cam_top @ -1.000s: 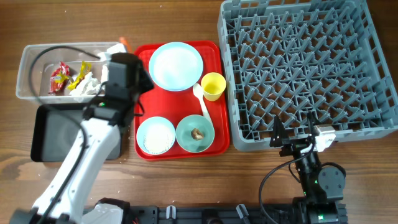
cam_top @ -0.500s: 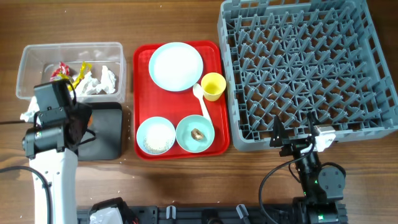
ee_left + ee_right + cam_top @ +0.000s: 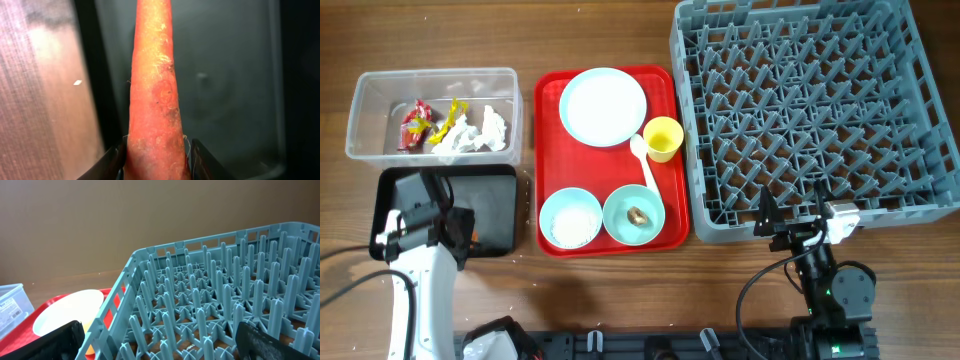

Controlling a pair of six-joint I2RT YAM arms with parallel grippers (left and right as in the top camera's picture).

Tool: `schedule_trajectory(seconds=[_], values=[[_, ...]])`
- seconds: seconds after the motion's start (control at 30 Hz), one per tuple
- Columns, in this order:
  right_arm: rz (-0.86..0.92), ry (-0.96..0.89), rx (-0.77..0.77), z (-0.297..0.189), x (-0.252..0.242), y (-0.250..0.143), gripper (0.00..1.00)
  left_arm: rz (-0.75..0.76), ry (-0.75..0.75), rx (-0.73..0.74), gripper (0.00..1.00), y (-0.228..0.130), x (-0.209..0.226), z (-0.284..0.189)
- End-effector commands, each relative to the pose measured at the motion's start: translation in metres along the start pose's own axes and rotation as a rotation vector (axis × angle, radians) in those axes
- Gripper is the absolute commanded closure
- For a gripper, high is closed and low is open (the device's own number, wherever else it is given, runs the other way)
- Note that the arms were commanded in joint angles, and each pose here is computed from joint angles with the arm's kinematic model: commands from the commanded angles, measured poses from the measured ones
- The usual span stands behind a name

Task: Sort waste into correct bins and load items into the dishwasher rack
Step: 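Carry the carrot left and place it on the black tray, then move left gripper to the rice bowl and grasp its rim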

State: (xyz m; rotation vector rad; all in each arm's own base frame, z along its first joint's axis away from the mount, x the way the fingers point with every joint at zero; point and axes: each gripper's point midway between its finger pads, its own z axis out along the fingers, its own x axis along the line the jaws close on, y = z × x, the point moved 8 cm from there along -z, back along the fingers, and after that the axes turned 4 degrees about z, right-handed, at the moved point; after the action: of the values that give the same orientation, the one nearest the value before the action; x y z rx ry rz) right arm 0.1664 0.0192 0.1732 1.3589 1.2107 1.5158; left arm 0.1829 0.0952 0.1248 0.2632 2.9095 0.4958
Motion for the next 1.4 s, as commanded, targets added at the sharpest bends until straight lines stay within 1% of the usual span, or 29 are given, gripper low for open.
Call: schedule_trajectory(seconds=[0.0,0.1,0.13,0.17,0.2,0.23,0.27,0.3,0.57,0.63,0.77,0.9,0.97,1.0,1.07,1.1,1.17,1.23,1.37], values=[[0.006,-0.005,-0.008,0.000,0.000,0.001,0.00,-0.082,0.047,-0.025,0.85,0.004,0.018,0.017],[0.006,-0.005,-0.008,0.000,0.000,0.001,0.00,-0.113,0.063,-0.026,0.84,0.007,0.023,0.024],[0.006,-0.005,-0.008,0.000,0.000,0.001,0.00,-0.114,0.065,-0.025,0.82,0.008,0.023,0.026],[0.006,-0.005,-0.008,0.000,0.000,0.001,0.00,-0.114,0.064,-0.026,0.77,0.008,0.022,0.027],[0.006,-0.005,-0.008,0.000,0.000,0.001,0.00,-0.115,0.063,-0.026,0.70,0.008,0.021,0.028],[0.006,-0.005,-0.008,0.000,0.000,0.001,0.00,-0.115,0.060,-0.028,0.61,0.009,0.021,0.028],[0.006,-0.005,-0.007,0.000,0.000,0.001,0.00,-0.116,0.056,-0.031,0.55,0.009,0.020,0.028],[0.006,-0.005,-0.007,0.000,0.000,0.001,0.00,-0.119,0.043,-0.036,0.53,0.010,0.018,0.028],[0.006,-0.005,-0.008,0.000,0.000,0.001,0.00,-0.119,-0.028,-0.047,0.52,0.015,0.008,0.028],[0.006,-0.005,-0.008,0.000,0.000,0.001,0.00,-0.121,-0.057,-0.053,0.54,0.020,0.001,0.024],[0.006,-0.005,-0.007,0.000,0.000,0.001,0.00,-0.111,-0.155,-0.015,0.56,0.027,-0.017,0.012],[0.006,-0.005,-0.008,0.000,0.000,0.001,0.01,-0.018,-0.218,-0.043,0.59,0.040,-0.031,-0.002],[0.006,-0.005,-0.008,0.000,0.000,0.001,0.00,-0.007,-0.232,-0.056,0.62,0.047,-0.036,-0.015],[0.006,-0.005,-0.007,0.000,0.000,0.001,0.00,-0.007,-0.245,-0.052,0.70,0.048,-0.037,-0.020],[0.006,-0.005,-0.008,0.000,0.000,0.001,0.00,0.001,-0.307,0.004,0.93,0.042,-0.042,-0.024],[0.006,-0.005,-0.008,0.000,0.000,0.001,0.00,0.014,-0.352,0.061,0.96,0.036,-0.046,-0.026],[0.006,-0.005,-0.007,0.000,0.000,0.001,0.00,0.093,-0.438,0.140,0.96,0.023,-0.057,-0.030],[0.006,-0.005,-0.008,0.000,0.000,0.001,0.00,0.278,-0.528,0.146,0.96,0.013,-0.069,-0.037],[0.006,-0.005,-0.008,0.000,0.000,0.001,0.00,0.384,-0.570,0.132,0.96,0.002,-0.085,-0.049]])
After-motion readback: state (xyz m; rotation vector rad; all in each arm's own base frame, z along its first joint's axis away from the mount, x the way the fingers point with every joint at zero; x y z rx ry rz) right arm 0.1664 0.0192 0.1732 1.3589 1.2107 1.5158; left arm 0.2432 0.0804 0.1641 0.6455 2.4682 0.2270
